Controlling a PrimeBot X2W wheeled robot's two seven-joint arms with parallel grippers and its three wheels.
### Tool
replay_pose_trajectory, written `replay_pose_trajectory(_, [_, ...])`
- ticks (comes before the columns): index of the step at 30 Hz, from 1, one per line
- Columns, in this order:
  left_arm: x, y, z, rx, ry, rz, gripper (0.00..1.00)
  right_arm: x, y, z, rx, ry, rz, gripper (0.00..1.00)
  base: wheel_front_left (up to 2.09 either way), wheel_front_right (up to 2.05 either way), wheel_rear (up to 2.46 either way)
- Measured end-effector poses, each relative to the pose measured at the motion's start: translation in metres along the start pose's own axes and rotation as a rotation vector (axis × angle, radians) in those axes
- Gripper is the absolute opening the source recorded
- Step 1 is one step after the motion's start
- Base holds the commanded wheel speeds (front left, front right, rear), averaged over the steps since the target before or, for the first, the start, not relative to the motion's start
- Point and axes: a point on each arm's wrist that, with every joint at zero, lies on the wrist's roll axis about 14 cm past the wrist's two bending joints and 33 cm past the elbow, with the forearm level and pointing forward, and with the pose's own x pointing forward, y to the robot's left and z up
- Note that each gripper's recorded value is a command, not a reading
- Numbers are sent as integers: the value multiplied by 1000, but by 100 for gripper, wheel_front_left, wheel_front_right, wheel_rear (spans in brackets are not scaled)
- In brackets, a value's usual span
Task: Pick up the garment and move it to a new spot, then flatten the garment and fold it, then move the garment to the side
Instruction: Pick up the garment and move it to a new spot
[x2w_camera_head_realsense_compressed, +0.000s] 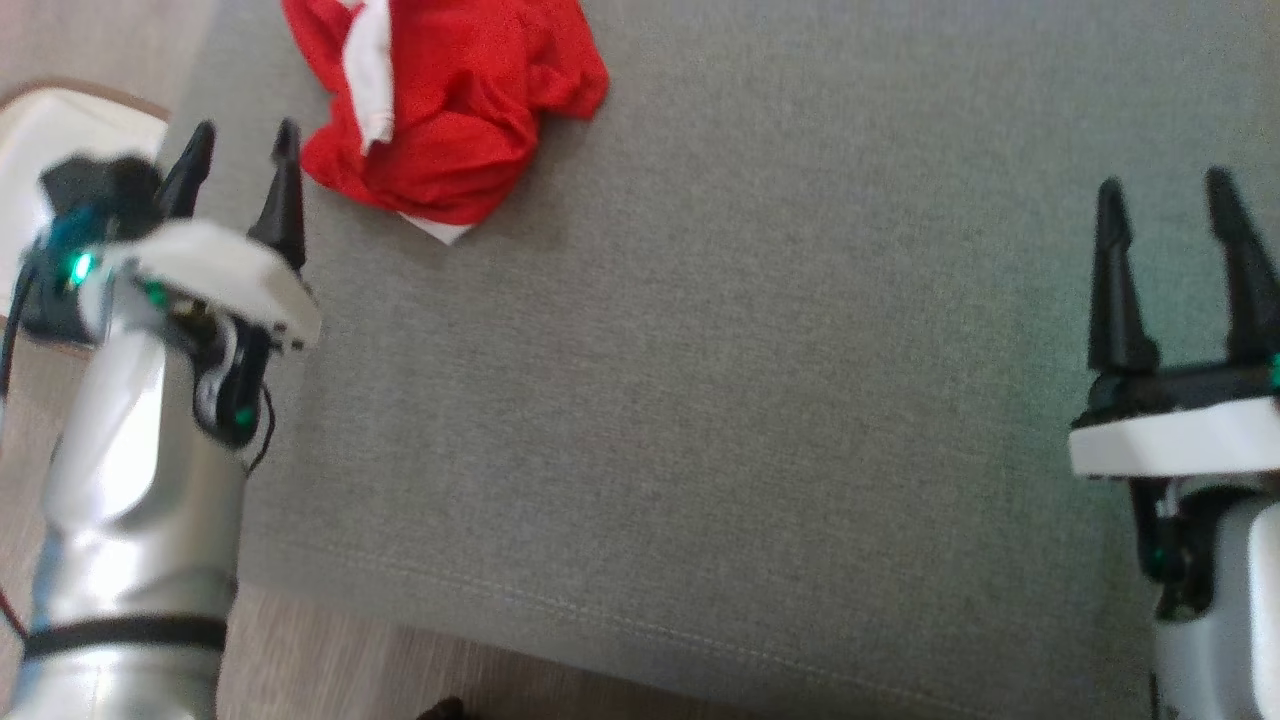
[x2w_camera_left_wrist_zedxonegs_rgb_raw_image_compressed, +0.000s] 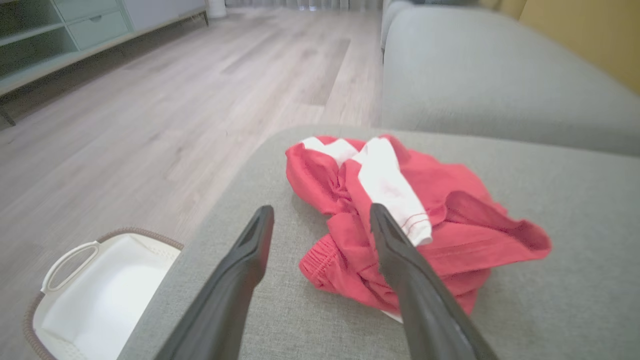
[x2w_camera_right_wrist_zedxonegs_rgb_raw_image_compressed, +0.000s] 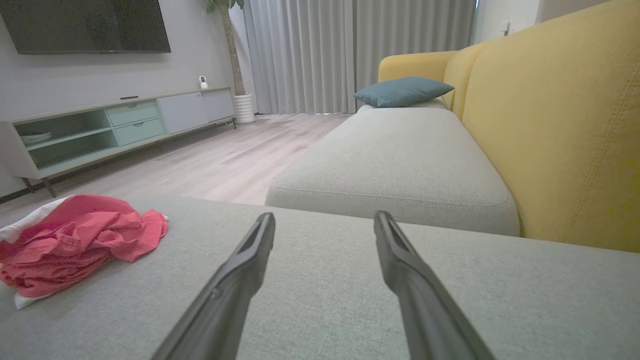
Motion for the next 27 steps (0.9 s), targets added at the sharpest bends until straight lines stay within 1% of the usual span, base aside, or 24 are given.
replay_pose_trajectory(2, [16, -8, -16, 30, 87, -30, 100, 5, -6, 0, -11, 2, -5, 100, 0, 0, 0])
replay_pose_trajectory(6, [37, -16, -46, 55, 225, -53, 100, 9, -17, -4, -20, 13, -18, 100, 0, 0, 0])
replay_pose_trajectory(12, [62, -33, -74, 60, 343, -92, 100, 4, -36, -16, -40, 51, -60, 100, 0, 0, 0])
replay_pose_trajectory(17, [76, -44, -85, 55, 392, -114, 100, 0, -47, -22, -48, 66, -87, 100, 0, 0, 0])
replay_pose_trajectory(18, [78, -45, -86, 57, 397, -118, 62, -2, -49, -23, -49, 68, -92, 100, 0, 0, 0])
replay_pose_trajectory(19, [79, -46, -86, 58, 398, -122, 0, -3, -51, -23, -51, 69, -97, 100, 0, 0, 0])
replay_pose_trajectory(23, [80, -51, -80, 63, 362, -144, 0, -7, -54, -19, -56, 64, -110, 100, 0, 0, 0])
replay_pose_trajectory(27, [82, -53, -49, 47, 221, -156, 0, -12, -51, -12, -47, 45, -118, 100, 0, 0, 0])
